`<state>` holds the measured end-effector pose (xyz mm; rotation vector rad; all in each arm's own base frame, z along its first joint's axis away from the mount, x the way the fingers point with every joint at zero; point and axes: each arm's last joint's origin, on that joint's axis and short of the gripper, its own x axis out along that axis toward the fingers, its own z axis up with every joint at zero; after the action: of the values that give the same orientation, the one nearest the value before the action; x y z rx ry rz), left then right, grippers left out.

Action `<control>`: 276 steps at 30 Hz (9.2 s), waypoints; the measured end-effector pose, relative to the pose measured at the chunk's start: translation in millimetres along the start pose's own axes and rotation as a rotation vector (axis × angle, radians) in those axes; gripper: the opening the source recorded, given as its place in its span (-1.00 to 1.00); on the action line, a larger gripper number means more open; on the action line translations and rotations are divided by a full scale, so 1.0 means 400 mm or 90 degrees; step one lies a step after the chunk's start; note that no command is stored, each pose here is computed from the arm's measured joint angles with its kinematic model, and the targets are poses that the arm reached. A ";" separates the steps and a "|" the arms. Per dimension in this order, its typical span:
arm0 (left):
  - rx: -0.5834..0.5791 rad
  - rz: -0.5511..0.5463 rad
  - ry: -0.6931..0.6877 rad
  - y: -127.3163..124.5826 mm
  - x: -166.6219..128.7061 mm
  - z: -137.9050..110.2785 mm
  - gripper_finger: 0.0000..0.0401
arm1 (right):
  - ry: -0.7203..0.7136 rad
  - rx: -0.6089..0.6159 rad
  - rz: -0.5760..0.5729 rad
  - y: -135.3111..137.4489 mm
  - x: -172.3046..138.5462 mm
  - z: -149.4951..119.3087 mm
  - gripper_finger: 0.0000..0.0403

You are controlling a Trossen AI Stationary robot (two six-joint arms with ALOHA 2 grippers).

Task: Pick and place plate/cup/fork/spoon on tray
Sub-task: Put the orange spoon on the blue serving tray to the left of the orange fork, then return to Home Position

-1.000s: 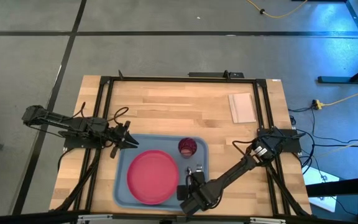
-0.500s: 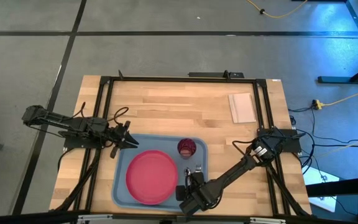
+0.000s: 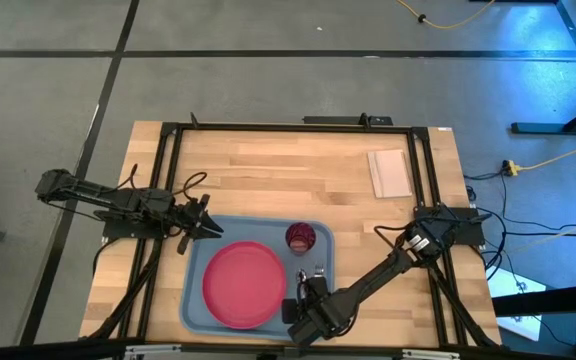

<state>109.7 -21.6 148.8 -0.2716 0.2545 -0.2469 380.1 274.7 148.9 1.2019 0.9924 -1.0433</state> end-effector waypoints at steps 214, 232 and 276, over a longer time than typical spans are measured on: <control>0.000 0.002 -0.001 0.000 0.000 0.000 -0.66 | -0.076 -0.150 -0.034 0.044 0.021 0.068 -0.93; 0.000 0.002 -0.001 0.000 0.000 0.000 -0.66 | -0.075 -0.141 -0.045 0.040 0.021 0.069 -0.93; 0.000 0.002 -0.001 0.000 0.000 0.000 -0.66 | -0.239 -0.739 0.299 0.146 -0.152 -0.055 -0.93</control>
<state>109.7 -21.5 148.9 -0.2713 0.2539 -0.2437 421.5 305.7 219.0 0.2168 0.7484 -0.1783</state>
